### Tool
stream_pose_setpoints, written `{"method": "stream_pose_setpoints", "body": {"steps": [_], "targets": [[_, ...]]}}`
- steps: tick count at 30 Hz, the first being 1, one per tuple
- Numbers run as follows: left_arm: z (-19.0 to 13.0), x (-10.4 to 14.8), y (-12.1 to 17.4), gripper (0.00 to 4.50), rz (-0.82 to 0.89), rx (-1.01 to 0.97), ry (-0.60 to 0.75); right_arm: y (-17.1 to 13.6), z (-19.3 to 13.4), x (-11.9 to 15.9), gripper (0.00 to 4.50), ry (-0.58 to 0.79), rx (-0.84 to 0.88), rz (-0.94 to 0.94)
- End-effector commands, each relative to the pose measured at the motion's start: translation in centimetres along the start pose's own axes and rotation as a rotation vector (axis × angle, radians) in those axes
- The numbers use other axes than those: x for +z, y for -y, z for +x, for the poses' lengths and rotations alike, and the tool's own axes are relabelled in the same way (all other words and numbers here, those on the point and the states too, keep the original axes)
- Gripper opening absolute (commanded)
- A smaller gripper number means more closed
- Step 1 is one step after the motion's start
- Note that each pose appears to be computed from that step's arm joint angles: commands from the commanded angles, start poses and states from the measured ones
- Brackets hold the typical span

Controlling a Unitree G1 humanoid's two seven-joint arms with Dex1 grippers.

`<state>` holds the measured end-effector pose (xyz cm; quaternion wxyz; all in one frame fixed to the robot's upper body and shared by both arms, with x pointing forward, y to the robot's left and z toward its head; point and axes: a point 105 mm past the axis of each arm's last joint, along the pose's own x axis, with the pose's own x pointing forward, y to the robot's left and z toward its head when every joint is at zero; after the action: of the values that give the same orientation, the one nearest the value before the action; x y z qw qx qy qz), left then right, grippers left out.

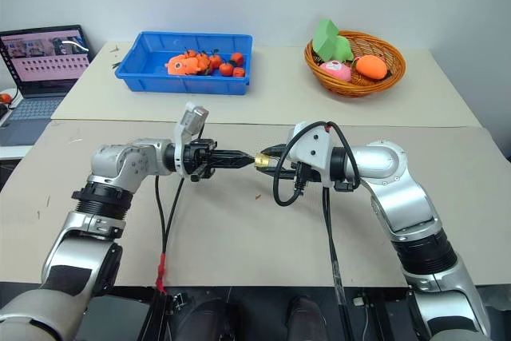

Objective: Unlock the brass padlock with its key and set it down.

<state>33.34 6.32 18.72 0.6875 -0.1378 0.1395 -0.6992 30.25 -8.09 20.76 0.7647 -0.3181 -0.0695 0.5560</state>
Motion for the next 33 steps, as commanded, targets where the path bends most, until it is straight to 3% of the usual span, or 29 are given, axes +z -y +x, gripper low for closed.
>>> {"method": "stream_pose_setpoints", "body": {"steps": [1,8,16,19,29,33], "targets": [[1.2,1.4,1.0,0.08,0.123,-0.037,0.006,-1.3,0.7,1.4,0.91,0.051,0.065,-0.030],[1.3,0.8,1.0,0.08,0.163,-0.031,-0.019,-1.4,0.7,1.3,0.91,0.049,0.072,-0.025],[0.8,1.2,0.8,0.08,-0.061,-0.029,-0.025,-1.4,0.7,1.2,0.91,0.047,0.073,-0.025],[0.7,1.6,1.1,0.76,-0.101,-0.043,-0.017,-1.4,0.7,1.1,0.91,0.045,0.072,-0.026],[0.4,1.4,0.7,4.47,-0.234,-0.029,-0.046,-1.3,0.8,1.0,0.91,0.040,0.066,-0.026],[0.1,0.9,0.2,4.47,-0.290,0.009,-0.081,-1.2,0.8,1.0,0.91,0.038,0.063,-0.026]]}}
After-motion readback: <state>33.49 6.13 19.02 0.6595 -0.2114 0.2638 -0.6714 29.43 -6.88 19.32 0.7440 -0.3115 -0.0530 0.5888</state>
